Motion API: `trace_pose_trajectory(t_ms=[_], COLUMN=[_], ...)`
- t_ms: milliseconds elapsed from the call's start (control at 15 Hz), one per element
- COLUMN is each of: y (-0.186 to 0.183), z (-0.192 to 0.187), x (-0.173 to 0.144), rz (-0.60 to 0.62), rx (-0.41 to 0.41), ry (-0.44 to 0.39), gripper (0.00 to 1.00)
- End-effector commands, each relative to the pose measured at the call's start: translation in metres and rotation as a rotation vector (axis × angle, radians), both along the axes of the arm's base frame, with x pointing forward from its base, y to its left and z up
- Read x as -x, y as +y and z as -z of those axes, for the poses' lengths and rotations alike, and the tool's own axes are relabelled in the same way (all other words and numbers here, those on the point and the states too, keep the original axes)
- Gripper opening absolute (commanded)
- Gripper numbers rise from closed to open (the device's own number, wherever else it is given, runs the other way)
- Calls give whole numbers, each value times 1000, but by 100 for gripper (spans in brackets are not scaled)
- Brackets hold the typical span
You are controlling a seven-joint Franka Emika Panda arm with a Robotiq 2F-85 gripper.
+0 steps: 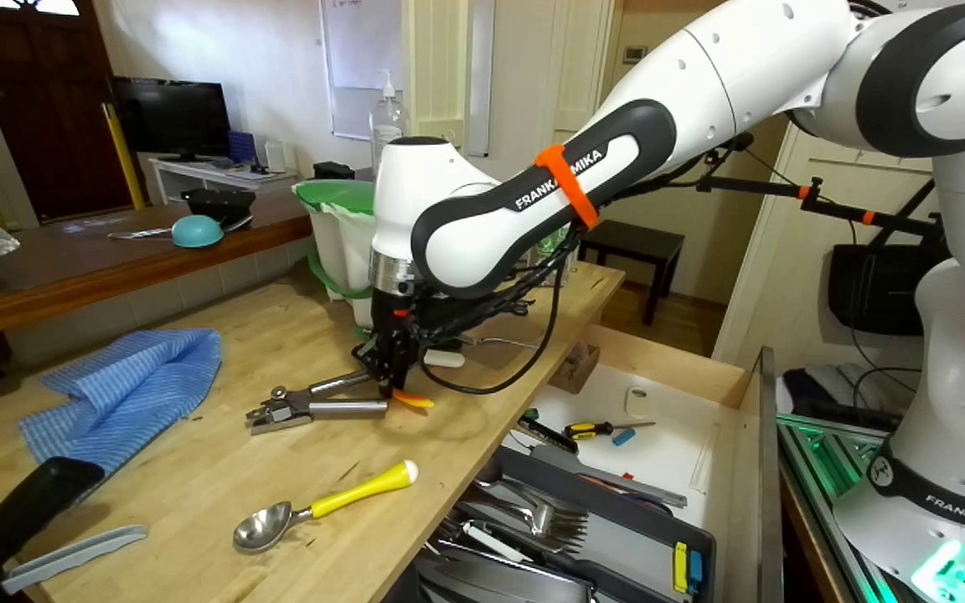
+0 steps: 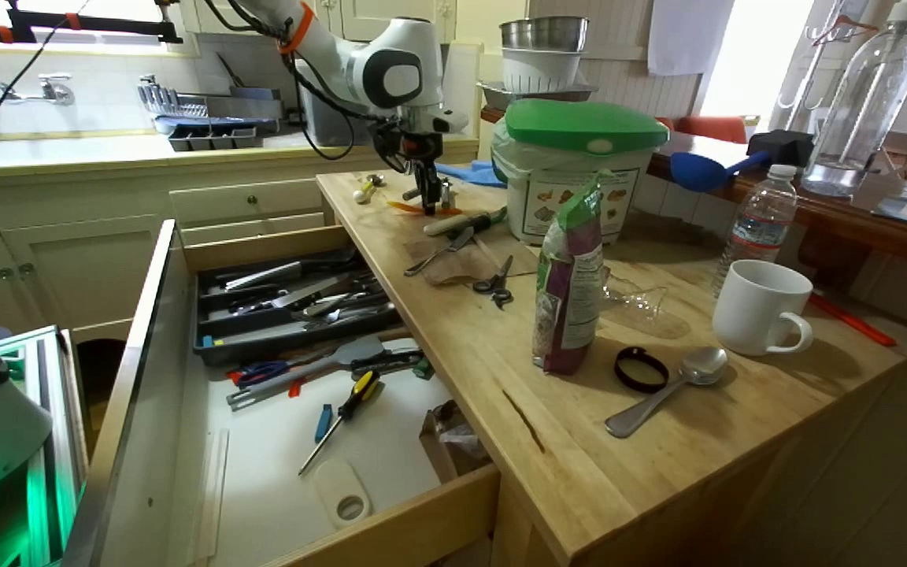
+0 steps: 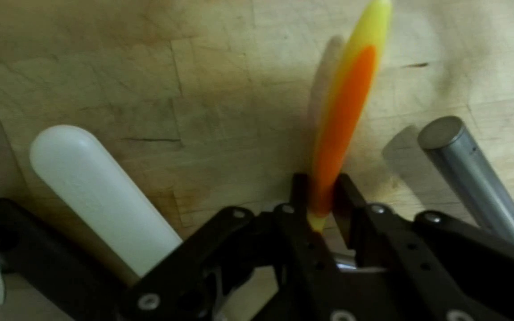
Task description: Put the orange spoon in the open drawer.
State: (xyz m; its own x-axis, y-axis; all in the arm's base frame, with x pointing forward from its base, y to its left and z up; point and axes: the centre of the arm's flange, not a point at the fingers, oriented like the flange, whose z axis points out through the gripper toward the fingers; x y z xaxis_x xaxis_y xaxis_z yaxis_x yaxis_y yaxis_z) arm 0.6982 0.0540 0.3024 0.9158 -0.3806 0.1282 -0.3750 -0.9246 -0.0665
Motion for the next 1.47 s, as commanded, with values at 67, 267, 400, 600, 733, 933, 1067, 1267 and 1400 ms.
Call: trace_pose_trajectory(t_ms=[67, 267, 400, 600, 733, 933, 1067, 1267, 1400], y=[18, 31, 27, 4, -12, -41, -59, -71, -76], z=[-20, -53, -73, -103, -110, -103, -93, -84, -81], x=[15, 53, 79, 122, 146, 184, 209, 246, 267], rz=[15, -13, 10, -12, -58, -31, 34, 70, 95], rx=[-26, -132, -175, -257, -315, -268, -218, -199, -200], ry=[32, 170, 278, 427, 488, 478, 482, 520, 542], gripper=[4, 4, 4, 4, 4, 4, 4, 4, 4])
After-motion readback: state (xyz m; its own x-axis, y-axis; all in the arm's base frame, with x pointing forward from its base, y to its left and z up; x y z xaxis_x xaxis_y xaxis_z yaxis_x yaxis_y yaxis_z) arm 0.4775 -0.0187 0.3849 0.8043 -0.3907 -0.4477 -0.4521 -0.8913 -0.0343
